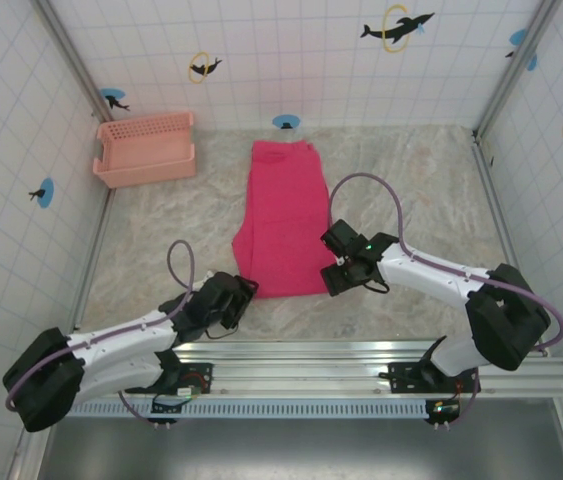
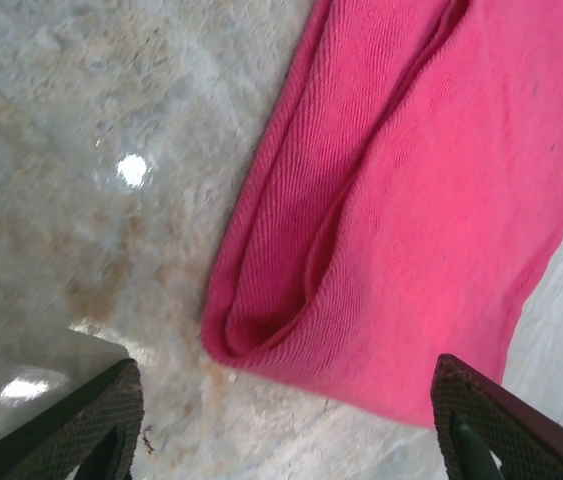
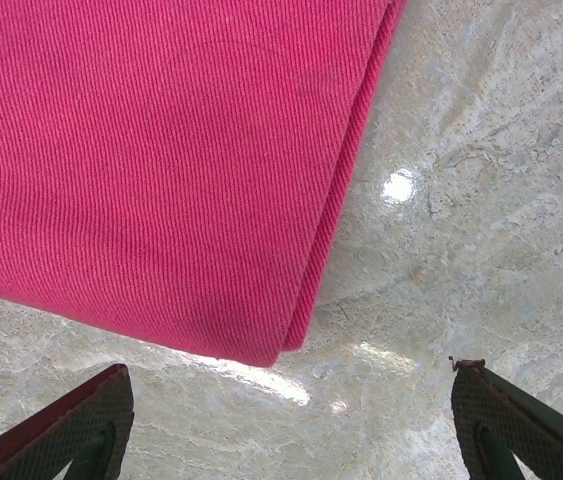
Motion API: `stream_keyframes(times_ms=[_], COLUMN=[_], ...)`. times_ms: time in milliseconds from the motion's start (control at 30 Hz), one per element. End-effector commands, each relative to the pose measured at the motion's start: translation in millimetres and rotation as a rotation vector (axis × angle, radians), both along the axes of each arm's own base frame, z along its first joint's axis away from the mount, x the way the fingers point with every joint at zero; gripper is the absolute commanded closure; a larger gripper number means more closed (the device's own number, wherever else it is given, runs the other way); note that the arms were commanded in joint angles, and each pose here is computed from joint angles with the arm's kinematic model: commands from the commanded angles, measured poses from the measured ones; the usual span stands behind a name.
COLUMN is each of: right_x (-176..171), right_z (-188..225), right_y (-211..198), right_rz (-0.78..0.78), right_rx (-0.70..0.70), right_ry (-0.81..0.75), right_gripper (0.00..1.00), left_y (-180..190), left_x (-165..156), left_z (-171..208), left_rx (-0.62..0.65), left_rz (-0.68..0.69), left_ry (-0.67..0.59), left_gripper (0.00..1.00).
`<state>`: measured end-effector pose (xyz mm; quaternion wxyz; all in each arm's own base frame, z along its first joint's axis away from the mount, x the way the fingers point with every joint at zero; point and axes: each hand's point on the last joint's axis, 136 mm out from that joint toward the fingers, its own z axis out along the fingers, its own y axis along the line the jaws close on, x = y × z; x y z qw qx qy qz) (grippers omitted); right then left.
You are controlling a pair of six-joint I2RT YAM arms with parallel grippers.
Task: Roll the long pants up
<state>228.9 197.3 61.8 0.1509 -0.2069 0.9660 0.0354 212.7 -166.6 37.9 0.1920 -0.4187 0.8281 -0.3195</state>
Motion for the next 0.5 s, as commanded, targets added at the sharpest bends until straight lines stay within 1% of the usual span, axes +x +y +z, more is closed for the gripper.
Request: stream_keyframes(times_ms=[0,33,67,100,167,200,233,400,467], right_x=[2.7,1.9,1.7,0.4,-1.3,-2.0,-2.9,-5.7,-4.8], right_z=[16.8,18.5,19.5,20.7,22.3,24.1,26.6,42.1,46.1], right_y=[1.4,2.7,2.8,2.0,1.6,1.2,1.9,10.7,13.4], right_rz=[0.015,0.023,0.028,0.034,0.047,0.055,0.066,0.155,0.19], right_rx=[0.015,0.022,0.024,0.023,0.025,0.025,0.028,0.044,0.031], right_ry=[-0.036,-0.038,-0.039,-0.042,-0.049,-0.053,-0.059,-0.114,-0.133], right_gripper=[0.15,0.15,0.15,0.15,0.15,0.15,0.15,0.14,0.12], left_y=[19.4,19.3,19.0,17.9,15.9,15.2,15.8,25.2,26.7], left_x=[-1.6,1.0,2.6,5.4,10.2,11.7,12.5,18.6,24.9], left_z=[-22.8,-23.7,-24.9,-25.1,-25.6,-26.6,-28.2,-22.6,-17.9], left_rx=[0.096,0.099,0.103,0.107,0.118,0.124,0.131,0.201,0.202], left_rz=[0.08,0.087,0.091,0.092,0.089,0.09,0.092,0.096,0.092], left_ry=[0.026,0.017,0.012,0.006,-0.008,-0.007,-0.006,-0.033,-0.047], left_gripper=[0.31,0.36,0.4,0.46,0.67,0.86,0.99,1.0,1.0])
